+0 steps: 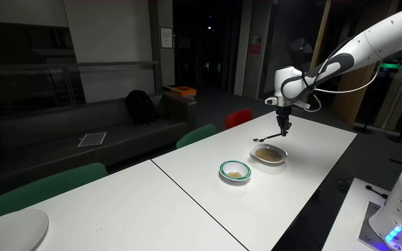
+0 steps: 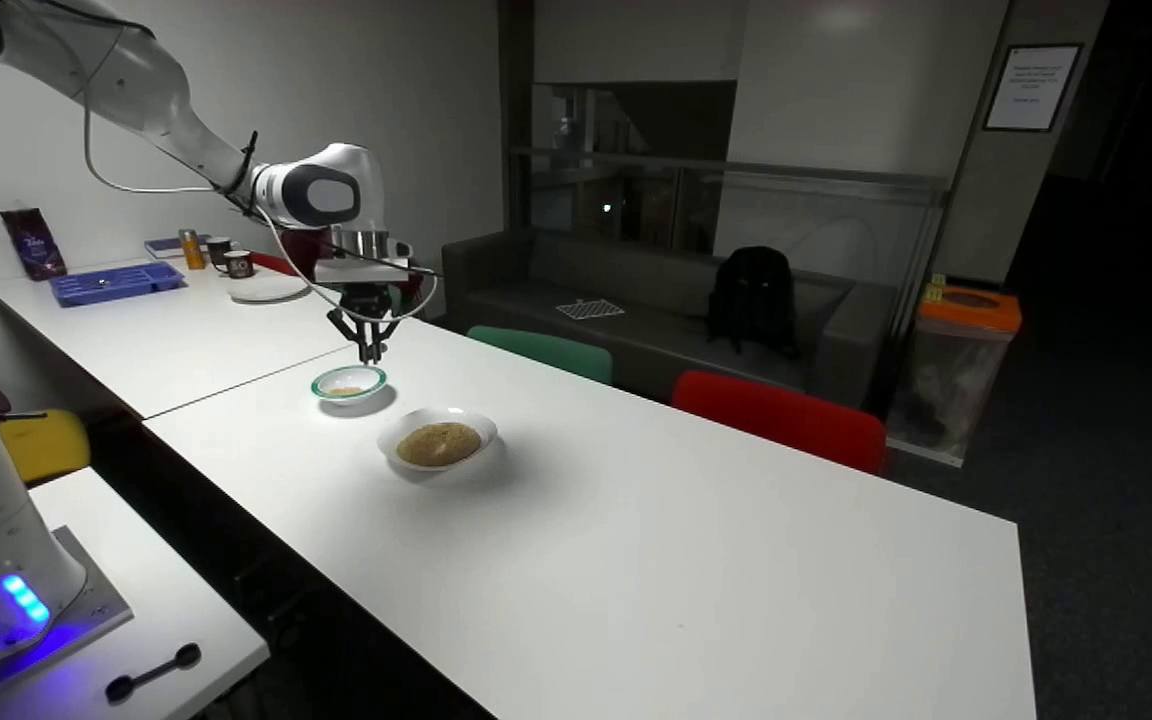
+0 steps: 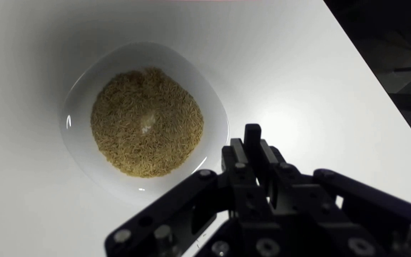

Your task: Spoon some contents from the white bowl into the green bowl twice

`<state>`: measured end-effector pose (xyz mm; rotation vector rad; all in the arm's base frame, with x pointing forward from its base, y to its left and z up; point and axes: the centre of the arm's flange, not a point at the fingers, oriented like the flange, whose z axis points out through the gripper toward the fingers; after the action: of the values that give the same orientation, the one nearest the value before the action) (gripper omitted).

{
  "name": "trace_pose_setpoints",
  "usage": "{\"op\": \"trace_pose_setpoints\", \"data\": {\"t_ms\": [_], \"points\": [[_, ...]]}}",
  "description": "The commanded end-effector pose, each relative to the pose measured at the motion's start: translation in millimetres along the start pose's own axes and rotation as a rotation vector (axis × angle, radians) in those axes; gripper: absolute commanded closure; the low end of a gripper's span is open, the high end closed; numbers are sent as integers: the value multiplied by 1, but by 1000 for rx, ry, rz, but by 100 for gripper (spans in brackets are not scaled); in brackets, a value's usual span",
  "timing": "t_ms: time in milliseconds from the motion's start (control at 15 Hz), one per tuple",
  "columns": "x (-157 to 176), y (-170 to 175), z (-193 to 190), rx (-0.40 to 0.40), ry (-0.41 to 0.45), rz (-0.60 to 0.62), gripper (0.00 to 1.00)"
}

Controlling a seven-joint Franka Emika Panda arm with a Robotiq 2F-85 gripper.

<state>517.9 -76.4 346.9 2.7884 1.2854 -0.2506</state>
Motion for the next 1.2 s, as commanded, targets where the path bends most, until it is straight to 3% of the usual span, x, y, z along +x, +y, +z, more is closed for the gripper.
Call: {"op": "trace_pose_setpoints", "data": {"t_ms": [0,400,467,533,1133], "points": [[-54,-15,0,-29,67,38,97],[-105,-17,8,-45,141,130,97],[-84,-3,12,-27,83,129,97],[-88,-4,13,-25,84,134,89],[-83,-5,16,-20,79,127,89]]}}
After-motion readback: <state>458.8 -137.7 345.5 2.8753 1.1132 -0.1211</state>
